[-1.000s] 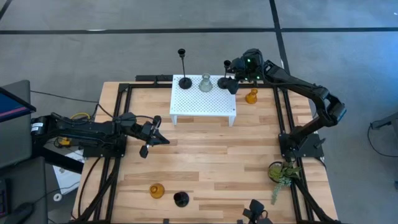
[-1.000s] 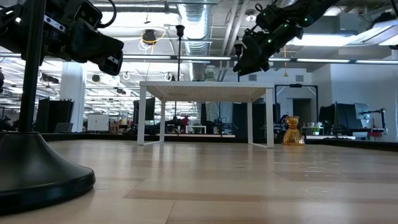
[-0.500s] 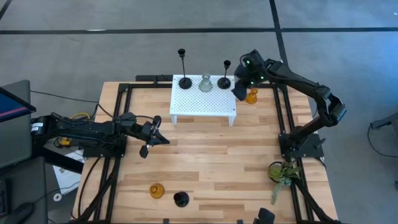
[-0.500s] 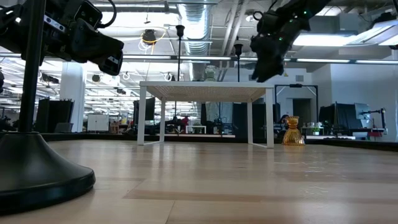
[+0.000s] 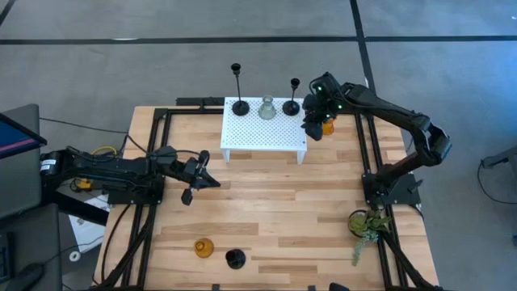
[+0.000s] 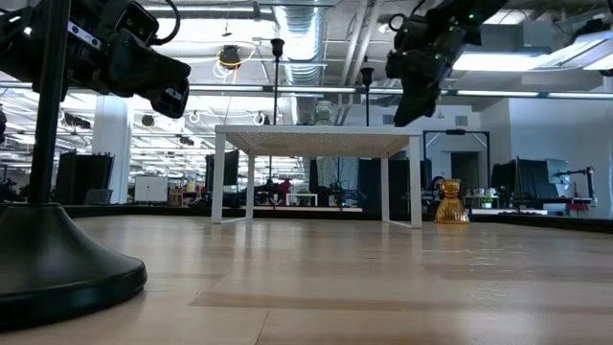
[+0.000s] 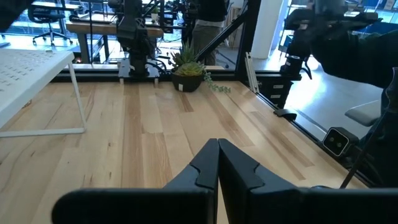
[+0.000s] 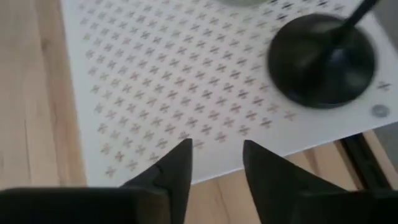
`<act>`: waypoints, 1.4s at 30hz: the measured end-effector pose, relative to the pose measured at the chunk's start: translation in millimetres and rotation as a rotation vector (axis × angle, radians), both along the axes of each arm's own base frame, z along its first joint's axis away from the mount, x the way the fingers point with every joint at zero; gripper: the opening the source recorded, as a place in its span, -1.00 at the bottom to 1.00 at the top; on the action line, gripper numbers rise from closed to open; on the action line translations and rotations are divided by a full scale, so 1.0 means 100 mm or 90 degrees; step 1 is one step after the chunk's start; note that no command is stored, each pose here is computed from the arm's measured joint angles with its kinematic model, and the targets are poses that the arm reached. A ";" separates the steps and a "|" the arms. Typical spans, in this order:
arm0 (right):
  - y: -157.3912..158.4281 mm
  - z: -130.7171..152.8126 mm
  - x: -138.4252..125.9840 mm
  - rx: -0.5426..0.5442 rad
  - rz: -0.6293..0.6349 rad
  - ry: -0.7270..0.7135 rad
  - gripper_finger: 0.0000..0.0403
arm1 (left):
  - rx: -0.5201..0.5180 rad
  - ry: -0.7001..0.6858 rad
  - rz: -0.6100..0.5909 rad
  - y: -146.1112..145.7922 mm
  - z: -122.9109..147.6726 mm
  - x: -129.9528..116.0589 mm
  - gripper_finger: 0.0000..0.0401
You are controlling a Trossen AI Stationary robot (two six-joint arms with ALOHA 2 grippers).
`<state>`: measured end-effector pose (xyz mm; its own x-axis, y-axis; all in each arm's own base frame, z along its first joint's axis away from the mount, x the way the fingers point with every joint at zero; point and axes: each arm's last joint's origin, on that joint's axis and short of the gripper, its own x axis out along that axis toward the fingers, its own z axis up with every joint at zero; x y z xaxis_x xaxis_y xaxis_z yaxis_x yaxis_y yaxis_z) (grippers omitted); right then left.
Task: Pick & Place candle stick holders
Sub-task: Put the black candle holder on the shelf
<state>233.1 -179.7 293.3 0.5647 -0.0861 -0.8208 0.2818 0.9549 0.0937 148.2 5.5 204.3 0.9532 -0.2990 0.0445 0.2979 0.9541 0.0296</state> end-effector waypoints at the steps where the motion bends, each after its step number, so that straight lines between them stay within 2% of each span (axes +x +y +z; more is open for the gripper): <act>1: 0.04 -0.01 -0.01 -0.003 0.006 -0.004 -0.40 | 0.000 0.000 0.000 0.00 0.00 0.00 -0.96; 5: 0.24 -0.05 -0.14 -0.004 0.028 -0.038 -0.55 | 0.001 0.000 0.000 0.00 0.00 0.00 -0.96; 11: 0.57 -0.13 -0.35 -0.049 0.042 -0.164 -0.66 | 0.002 -0.001 0.000 0.00 0.00 0.00 -0.96; 19: 0.94 -0.36 -0.62 -0.085 0.064 -0.315 -0.67 | 0.002 -0.001 0.000 0.00 0.00 0.00 -0.96; 28: 1.22 -0.66 -0.75 -0.089 0.103 -0.455 -0.67 | 0.007 -0.003 0.000 0.00 0.00 0.00 -0.96; 34: 1.33 -0.81 -0.74 -0.046 0.120 -0.476 -0.67 | 0.007 -0.003 0.000 0.00 0.00 0.00 -0.96; 42: 1.41 -0.91 -0.66 -0.012 0.146 -0.442 -0.67 | 0.007 -0.004 0.000 0.00 0.00 0.00 -0.96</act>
<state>166.8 -39.1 202.5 0.9602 0.0861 -0.2659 -0.0437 0.9859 0.1614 148.1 5.5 204.4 0.9532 -0.2988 0.0472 0.2970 0.9540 0.0421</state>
